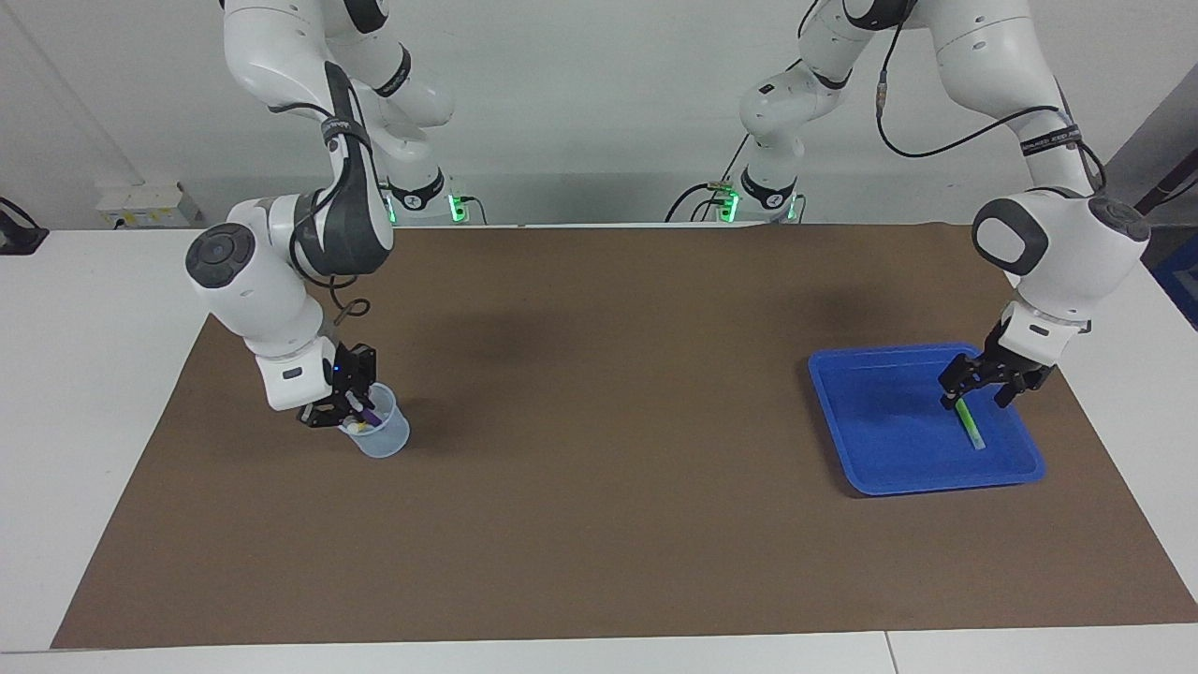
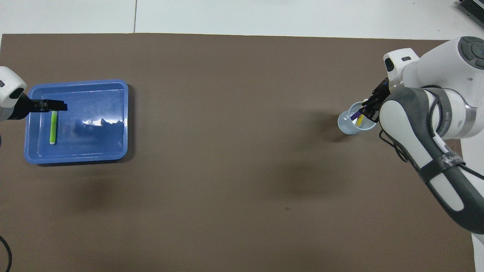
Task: Right arm passes pens to left for tray arrangement
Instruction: 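Lift the purple pen with the right gripper while the left gripper rises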
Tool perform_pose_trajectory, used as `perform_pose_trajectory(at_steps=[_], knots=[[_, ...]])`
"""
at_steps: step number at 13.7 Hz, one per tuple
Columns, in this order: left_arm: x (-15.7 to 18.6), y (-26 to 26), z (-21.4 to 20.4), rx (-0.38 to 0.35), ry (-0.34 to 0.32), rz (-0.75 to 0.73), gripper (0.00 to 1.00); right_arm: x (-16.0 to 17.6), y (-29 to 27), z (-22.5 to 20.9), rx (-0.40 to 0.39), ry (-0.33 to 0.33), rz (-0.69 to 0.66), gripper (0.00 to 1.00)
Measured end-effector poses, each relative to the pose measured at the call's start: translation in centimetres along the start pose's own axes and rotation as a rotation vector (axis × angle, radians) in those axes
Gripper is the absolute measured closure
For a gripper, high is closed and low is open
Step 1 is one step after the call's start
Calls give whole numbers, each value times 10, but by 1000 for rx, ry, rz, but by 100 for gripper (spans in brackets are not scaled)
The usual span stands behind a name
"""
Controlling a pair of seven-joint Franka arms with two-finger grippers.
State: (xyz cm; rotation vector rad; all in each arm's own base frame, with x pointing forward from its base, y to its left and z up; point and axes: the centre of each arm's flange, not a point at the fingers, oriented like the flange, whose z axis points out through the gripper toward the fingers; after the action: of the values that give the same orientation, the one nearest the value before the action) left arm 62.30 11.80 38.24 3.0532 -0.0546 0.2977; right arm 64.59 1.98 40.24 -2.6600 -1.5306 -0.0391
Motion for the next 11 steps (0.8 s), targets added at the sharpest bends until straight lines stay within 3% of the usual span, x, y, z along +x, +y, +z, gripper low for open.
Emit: perform_pose_trajectory(at_steps=[6,11], knots=[[0,38,-30,-3,-39,108,0,-2,-4,-11,8,-10,24,81],[-9,49,-31,-20,-109,124,0,-3,-15,-56,16,-12,89,81]])
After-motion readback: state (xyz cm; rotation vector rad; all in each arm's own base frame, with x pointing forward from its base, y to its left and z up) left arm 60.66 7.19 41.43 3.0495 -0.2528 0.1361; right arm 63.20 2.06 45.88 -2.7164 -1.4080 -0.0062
